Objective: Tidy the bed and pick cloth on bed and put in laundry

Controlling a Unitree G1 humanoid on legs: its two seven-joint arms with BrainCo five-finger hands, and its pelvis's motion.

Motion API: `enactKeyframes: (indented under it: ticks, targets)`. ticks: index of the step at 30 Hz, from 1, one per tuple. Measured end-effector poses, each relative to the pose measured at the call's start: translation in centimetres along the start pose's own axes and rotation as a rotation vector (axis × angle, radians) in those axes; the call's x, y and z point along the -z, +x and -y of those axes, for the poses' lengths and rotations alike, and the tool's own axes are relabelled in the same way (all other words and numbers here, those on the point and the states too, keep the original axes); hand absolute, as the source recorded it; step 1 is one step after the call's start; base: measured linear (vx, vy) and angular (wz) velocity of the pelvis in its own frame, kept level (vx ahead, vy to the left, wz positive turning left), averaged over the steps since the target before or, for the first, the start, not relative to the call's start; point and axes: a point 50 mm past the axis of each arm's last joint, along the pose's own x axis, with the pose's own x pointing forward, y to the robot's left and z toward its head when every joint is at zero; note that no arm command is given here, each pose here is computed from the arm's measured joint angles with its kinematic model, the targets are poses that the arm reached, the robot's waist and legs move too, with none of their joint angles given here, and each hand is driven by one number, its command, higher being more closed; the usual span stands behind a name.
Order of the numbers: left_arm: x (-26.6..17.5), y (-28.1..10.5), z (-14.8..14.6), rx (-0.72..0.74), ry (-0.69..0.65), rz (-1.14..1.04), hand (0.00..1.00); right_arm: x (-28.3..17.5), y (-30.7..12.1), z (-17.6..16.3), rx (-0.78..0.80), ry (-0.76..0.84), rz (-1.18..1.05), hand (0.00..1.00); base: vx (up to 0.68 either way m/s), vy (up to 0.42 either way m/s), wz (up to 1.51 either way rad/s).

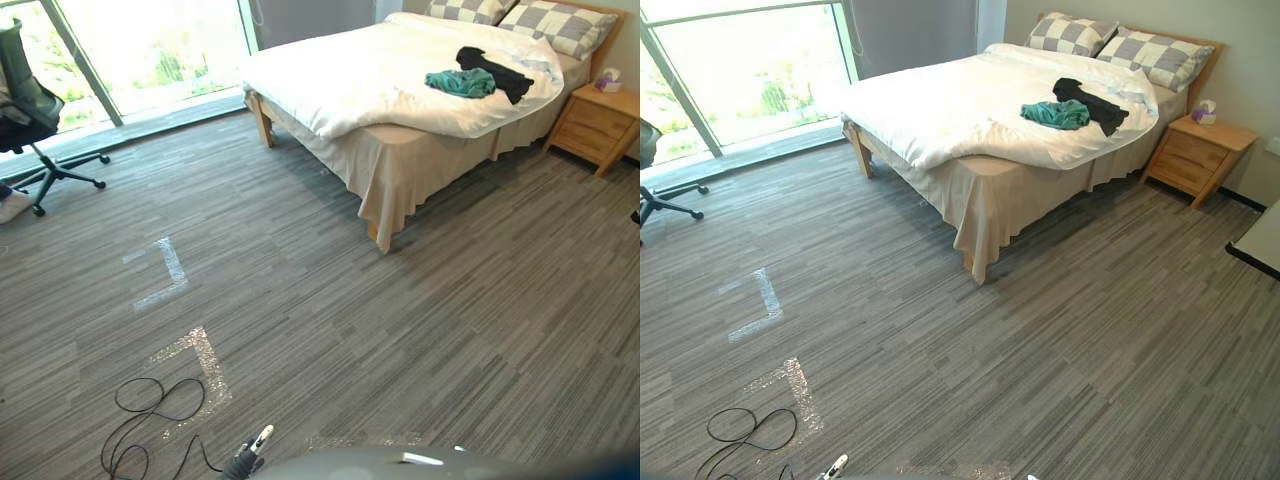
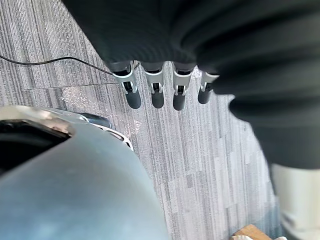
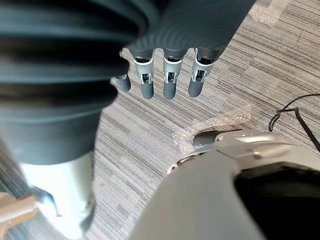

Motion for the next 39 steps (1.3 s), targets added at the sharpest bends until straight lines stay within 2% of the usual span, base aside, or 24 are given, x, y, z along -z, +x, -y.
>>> enactKeyframes:
  ticks: [10,18,28,34,36,39]
  targets:
    - [-0.6,0.3,0.5,0.017,0.125,-0.016,0.00,-0.6,0.3,0.0,0.054,-0.004,0.010,0.00,0.00,-0.011,0.00]
    - [-0.8,0.3,0.5,0.031,0.121,-0.010,0.00,-0.9,0.2,-0.2,0.051,0.016,0.060,0.00,-0.08,-0.006,-0.05]
    - [-3.5,0.8,0.4,0.056,0.225,0.045,0.00,-1.2,0.3,-1.4,0.047,0.228,0.094,0.00,0.00,-0.001,-0.23]
    - [-4.2,1.0,0.4,0.070,0.242,0.041,0.00,1.2,-0.2,-1.2,0.069,0.266,0.037,0.00,0.32,-0.254,-0.10]
    - [-3.2,1.1,2.0,0.119,0.224,0.022,0.00,0.6,-0.2,0.3,0.100,0.247,0.050,0.00,0.42,-0.272,-0.13]
    - [-3.7,1.3,3.1,0.158,0.241,0.050,0.00,-0.6,0.2,0.1,0.081,0.209,0.067,0.00,0.52,-0.364,-0.33]
